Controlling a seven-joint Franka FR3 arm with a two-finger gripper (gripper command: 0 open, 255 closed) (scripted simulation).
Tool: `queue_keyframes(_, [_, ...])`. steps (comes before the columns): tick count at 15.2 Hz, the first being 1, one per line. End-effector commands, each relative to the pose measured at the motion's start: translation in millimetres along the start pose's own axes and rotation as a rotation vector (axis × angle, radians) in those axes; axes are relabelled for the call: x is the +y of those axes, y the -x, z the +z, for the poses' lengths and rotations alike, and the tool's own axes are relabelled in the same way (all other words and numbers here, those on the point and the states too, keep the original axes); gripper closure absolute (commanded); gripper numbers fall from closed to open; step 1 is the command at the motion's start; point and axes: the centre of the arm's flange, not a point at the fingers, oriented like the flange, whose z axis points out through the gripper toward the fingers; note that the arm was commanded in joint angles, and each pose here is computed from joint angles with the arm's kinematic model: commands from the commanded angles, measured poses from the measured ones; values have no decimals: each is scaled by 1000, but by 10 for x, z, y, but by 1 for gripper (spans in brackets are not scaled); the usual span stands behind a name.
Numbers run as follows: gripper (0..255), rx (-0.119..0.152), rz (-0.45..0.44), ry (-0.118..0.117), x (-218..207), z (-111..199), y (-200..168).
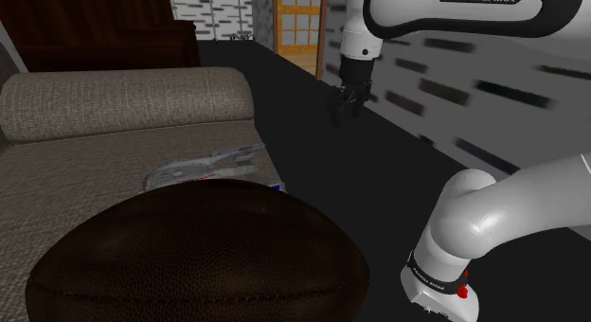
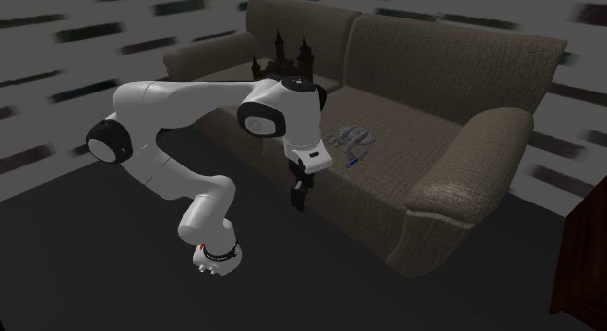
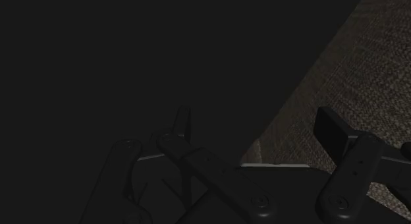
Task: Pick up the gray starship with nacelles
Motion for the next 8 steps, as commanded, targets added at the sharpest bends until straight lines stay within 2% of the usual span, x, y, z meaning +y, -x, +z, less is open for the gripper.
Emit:
queue_keyframes(1, [0, 0, 0, 0, 0, 0, 0])
queue_keyframes(8, [0, 11, 40, 20, -944, -73, -106])
